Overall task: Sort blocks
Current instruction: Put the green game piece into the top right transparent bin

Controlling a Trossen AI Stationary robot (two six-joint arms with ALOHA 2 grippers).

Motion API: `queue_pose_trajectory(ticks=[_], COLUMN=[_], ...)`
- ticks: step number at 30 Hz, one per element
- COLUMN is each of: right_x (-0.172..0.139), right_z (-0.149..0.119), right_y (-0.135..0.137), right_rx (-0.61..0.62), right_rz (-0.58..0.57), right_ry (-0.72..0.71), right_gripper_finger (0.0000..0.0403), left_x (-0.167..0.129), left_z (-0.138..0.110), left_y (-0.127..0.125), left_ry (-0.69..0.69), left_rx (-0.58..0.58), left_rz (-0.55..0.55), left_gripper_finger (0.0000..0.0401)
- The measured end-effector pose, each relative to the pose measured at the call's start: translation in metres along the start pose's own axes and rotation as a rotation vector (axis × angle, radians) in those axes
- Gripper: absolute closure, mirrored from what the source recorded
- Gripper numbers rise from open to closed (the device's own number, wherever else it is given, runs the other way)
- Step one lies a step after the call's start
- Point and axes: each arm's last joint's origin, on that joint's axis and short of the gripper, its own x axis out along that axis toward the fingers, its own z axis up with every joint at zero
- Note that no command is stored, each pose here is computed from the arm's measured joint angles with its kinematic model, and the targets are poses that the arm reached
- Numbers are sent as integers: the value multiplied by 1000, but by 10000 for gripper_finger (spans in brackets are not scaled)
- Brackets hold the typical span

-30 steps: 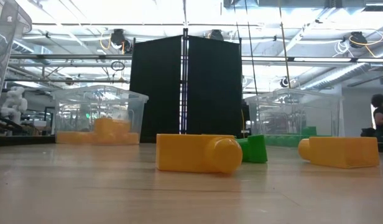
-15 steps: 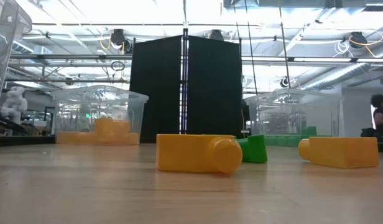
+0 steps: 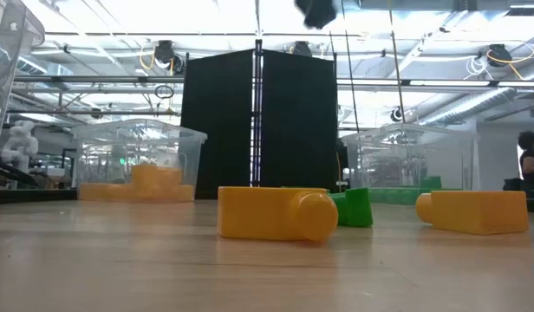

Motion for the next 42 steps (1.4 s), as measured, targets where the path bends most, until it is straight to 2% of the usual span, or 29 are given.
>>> queue_pose_trajectory(ticks=[5, 11, 16, 20, 23, 26, 30, 31, 38, 40, 42], right_x=[73, 145, 186, 212, 224, 228, 226, 227, 205, 187, 155], right_z=[-10, -29, -48, -66, -75, -76, -75, -75, -64, -59, -46], right_y=[-5, -18, -34, -44, -48, -48, -49, -49, -47, -47, -48], right_rx=[-35, -36, -32, 22, 51, 37, 46, 43, 26, 13, -11], right_rz=[84, 123, 82, 99, 37, 5, -2, -4, -42, -72, -137], right_ry=[127, 210, 304, 372, 433, 454, 444, 443, 409, 400, 350], right_gripper_finger=[78, 78, 78, 79, 88, 131, 249, 268, 268, 268, 268], left_x=[0, 0, 0, 0, 0, 0, 0, 0, 0, 0, 0], left_z=[1, 3, 3, 3, 3, 3, 3, 3, 4, 4, 5], left_y=[-1, -2, -2, -2, -2, -2, -2, -2, -1, -1, -1], left_ry=[-52, -93, -100, -100, -99, -99, -99, -99, -140, -156, -175], left_rx=[-2, -3, -10, -30, -30, -30, -29, -29, -28, -27, -27], left_rz=[-18, -21, -22, -25, -26, -24, -24, -22, -22, -22, -23], left_gripper_finger=[154, 154, 154, 154, 154, 154, 154, 154, 154, 154, 154])
